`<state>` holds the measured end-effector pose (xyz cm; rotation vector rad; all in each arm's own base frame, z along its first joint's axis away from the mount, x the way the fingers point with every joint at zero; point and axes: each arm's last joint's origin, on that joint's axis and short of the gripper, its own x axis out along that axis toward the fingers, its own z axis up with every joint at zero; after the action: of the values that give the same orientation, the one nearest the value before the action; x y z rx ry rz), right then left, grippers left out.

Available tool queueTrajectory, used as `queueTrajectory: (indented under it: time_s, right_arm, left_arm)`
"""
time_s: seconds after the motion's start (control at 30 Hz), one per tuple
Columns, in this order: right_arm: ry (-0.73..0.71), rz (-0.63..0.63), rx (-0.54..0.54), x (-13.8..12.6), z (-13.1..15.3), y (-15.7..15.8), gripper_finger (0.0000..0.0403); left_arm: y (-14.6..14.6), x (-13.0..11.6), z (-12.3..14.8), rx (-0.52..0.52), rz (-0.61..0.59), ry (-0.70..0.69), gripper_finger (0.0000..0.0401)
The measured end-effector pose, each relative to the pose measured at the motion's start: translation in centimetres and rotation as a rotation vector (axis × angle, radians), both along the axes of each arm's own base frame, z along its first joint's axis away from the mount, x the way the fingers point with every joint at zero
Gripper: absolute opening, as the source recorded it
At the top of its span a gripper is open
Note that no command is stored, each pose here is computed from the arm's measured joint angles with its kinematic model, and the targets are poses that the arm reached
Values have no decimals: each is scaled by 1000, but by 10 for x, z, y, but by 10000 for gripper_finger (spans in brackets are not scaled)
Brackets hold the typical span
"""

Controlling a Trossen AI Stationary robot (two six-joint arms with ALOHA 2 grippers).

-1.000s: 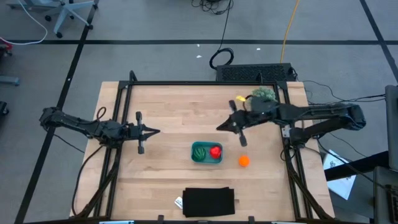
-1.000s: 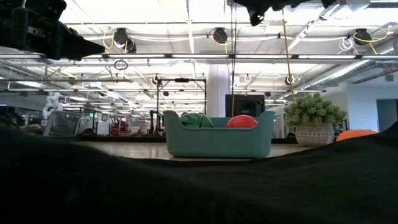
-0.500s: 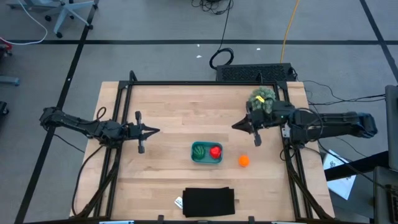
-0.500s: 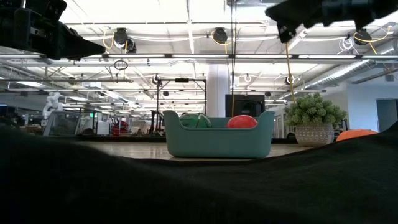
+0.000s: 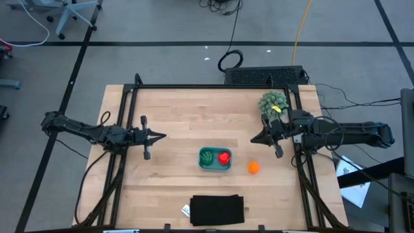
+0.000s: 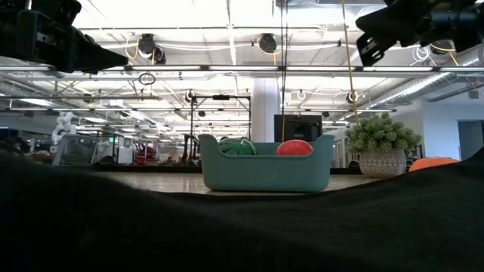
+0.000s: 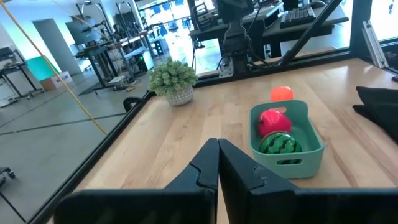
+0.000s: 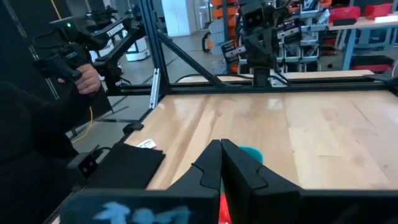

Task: Pick and placing Produce into tupperware
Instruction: Put the orange pumpkin into the blue bin

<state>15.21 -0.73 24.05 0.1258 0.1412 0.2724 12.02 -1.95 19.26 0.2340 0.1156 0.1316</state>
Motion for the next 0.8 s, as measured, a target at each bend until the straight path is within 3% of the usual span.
queueTrajectory:
  time_s: [0.3,0.63,0.8]
  right_arm:
    - [145,24,18,-14,2,2,0]
    - [369,41,48,-18,-4,6,0]
    - [413,41,45,-17,-7,9,0]
  left_arm:
    - [0,0,0,1,0,2,14]
    - [0,0,0,1,0,4,14]
    - [0,0,0,2,0,5,14]
